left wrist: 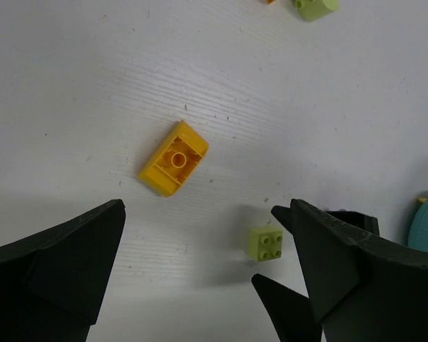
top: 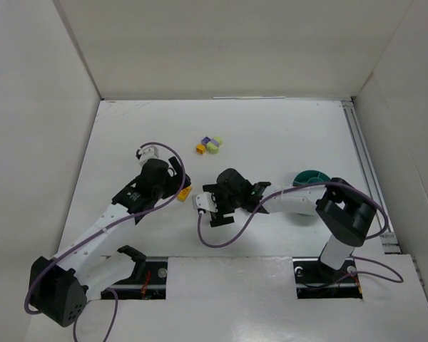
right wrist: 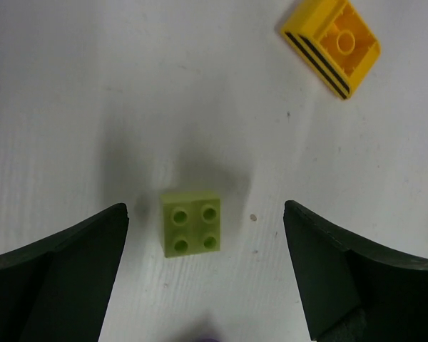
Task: Sort the legos into containers by color
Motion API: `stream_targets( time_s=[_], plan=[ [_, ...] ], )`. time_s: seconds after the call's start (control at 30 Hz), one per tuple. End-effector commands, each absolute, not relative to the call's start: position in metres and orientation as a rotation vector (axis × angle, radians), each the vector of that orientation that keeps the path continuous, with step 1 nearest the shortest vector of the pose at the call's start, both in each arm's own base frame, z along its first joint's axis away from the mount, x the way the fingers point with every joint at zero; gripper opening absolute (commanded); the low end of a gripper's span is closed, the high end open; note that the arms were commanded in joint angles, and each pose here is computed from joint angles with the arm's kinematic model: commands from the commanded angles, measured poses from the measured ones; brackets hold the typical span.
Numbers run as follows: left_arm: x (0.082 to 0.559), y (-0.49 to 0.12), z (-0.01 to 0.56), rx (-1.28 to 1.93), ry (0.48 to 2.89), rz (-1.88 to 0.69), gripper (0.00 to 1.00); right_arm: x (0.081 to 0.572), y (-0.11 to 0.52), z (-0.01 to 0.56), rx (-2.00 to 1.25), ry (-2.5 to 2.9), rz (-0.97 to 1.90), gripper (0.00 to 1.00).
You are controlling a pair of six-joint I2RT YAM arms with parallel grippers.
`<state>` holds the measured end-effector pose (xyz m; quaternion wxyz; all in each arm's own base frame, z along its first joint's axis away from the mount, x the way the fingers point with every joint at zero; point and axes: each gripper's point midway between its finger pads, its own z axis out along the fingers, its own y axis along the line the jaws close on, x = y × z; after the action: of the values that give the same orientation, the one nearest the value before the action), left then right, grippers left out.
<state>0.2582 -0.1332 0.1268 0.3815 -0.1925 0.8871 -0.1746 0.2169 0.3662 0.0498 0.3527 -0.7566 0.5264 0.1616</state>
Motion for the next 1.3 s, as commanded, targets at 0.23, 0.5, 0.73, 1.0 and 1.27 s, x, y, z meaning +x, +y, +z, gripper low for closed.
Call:
stream_targets(
  time_s=[0.23,0.5,0.73,1.0,1.27],
  plan=[
    [0.265,-0.132,0.133,-0.485,2.218,-0.446,0.99,0.239,0.362,0.054,-1.9,1.336,0.55,0.89],
    [0.269,-0.132,0.133,-0.468,2.218,-0.426,0.99,0.228,0.37,0.034,-1.941,1.339,0.661,0.81],
    [0.269,-0.132,0.133,-0.468,2.218,-0.426,0.99,0.229,0.371,0.033,-1.936,1.348,0.666,0.54],
    [0.269,-0.132,0.133,-0.468,2.218,-0.426,0.99,0.234,0.361,0.028,-1.921,1.394,0.641,0.63],
    [0.269,-0.134,0.134,-0.464,2.214,-0.441,0.99,0.238,0.342,0.019,-1.891,1.472,0.649,0.45]
  ],
)
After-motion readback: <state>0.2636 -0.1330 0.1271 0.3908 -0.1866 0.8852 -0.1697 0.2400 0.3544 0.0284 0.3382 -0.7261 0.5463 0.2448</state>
